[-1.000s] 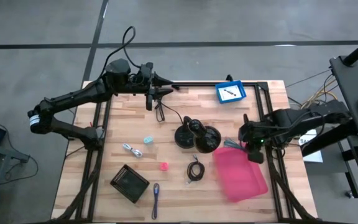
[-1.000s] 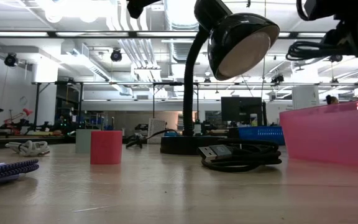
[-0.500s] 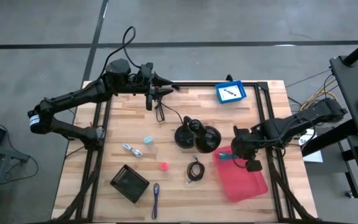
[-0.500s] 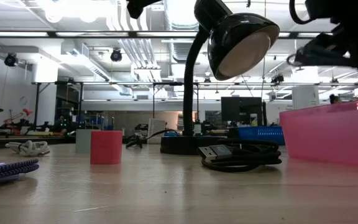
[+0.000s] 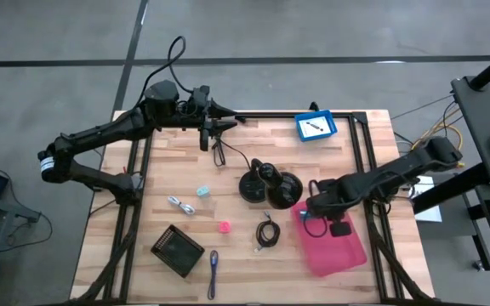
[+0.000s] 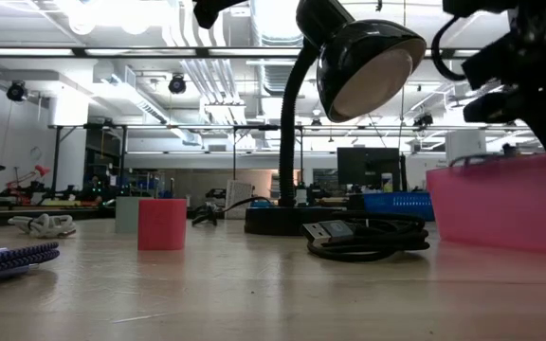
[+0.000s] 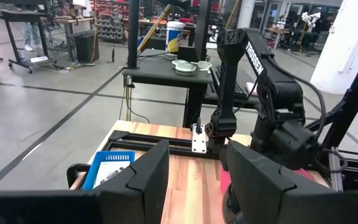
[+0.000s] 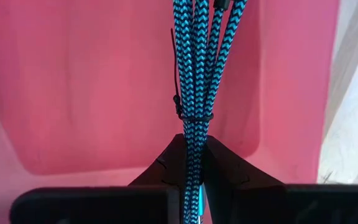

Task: Pick and place items into bin
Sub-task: Put the blue charger cable into the pink bin

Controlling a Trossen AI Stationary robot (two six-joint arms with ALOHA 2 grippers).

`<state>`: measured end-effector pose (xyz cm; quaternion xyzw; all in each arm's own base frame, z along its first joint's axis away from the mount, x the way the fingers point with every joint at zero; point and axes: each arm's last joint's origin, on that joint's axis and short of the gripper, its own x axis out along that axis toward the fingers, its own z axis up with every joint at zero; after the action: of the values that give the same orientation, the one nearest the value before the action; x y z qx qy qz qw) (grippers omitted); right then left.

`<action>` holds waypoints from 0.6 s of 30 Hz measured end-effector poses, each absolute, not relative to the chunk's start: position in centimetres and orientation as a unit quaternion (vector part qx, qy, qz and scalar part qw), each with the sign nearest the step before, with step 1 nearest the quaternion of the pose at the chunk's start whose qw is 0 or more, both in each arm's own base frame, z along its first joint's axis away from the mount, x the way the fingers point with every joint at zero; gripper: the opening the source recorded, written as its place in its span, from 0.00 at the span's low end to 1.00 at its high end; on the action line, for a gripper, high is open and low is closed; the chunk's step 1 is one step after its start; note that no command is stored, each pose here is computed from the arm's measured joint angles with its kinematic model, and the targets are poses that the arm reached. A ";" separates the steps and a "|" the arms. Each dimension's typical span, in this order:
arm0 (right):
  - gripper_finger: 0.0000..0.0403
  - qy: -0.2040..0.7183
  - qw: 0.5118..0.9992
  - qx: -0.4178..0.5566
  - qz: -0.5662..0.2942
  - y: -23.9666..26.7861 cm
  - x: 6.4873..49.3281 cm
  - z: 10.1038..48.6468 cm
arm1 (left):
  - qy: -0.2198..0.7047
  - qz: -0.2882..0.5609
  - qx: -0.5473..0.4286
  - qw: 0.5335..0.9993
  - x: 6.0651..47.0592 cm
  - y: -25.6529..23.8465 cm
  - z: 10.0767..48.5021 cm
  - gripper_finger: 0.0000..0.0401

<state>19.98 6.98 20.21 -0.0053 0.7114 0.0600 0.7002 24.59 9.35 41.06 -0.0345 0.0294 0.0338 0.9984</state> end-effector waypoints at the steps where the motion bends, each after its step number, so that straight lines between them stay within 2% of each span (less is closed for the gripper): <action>1: 0.06 0.715 0.697 -0.006 0.059 7.0 20.1 20.0 | 0.029 0.034 -0.035 0.998 24.6 9.3 41.1 0.37; 9: 0.07 0.733 0.679 0.011 0.030 7.2 20.5 18.9 | 0.029 0.034 -0.035 0.998 24.6 9.3 41.1 0.37; 18: 0.07 0.730 0.683 0.027 0.015 7.1 20.5 19.1 | 0.028 0.034 -0.034 0.998 24.6 9.3 41.1 0.37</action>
<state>20.47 7.14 19.12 0.0270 0.7299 0.0150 0.6828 24.59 9.34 41.08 -0.0344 0.0281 0.0337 0.9984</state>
